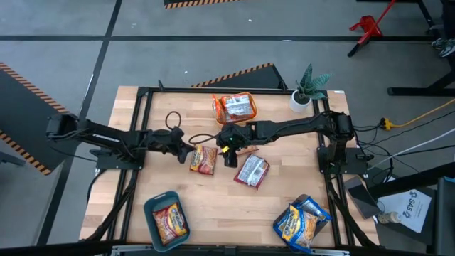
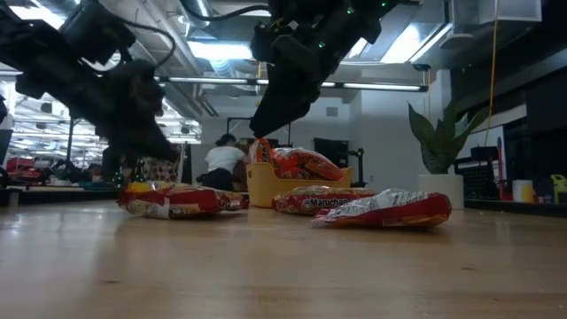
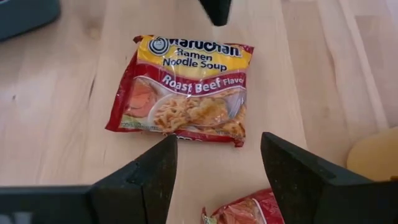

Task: Sort Maruchan noodles
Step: Put the red noodle pack into the blue bin

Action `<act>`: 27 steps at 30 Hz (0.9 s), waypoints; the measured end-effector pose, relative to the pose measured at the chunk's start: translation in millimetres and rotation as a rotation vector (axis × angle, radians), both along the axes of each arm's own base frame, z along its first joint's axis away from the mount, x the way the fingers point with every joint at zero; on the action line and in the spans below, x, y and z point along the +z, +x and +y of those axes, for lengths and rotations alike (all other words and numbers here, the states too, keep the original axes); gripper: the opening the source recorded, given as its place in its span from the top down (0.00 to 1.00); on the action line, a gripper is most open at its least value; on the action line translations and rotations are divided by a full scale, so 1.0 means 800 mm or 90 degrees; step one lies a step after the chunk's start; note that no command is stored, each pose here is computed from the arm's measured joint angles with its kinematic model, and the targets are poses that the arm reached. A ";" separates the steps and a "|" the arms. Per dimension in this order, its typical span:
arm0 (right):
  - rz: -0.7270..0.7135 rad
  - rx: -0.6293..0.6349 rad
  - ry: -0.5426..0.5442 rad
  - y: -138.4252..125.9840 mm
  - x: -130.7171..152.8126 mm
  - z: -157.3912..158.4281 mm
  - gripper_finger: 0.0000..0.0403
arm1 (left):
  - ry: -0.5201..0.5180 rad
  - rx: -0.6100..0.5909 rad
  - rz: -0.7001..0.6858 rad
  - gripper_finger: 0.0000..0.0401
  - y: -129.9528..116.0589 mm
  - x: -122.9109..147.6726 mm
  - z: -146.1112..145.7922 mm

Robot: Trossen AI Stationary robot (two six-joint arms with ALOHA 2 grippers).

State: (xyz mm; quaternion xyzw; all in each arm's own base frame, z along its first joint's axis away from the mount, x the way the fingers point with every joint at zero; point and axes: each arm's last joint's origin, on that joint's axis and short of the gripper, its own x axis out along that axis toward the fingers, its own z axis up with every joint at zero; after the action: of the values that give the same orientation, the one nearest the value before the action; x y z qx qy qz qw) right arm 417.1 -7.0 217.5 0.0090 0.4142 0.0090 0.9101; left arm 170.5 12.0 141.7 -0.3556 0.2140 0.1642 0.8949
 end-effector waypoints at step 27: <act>0.024 -0.121 0.084 0.006 -0.019 -0.006 0.46 | -0.011 -0.005 0.103 1.00 0.009 -0.058 -0.012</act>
State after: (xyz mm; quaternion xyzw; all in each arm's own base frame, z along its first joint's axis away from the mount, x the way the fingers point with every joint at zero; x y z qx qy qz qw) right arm 421.5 -12.1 202.0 0.1082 0.4271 -0.0499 0.8963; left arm 177.3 2.6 95.5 -0.3478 0.2882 0.1871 0.8723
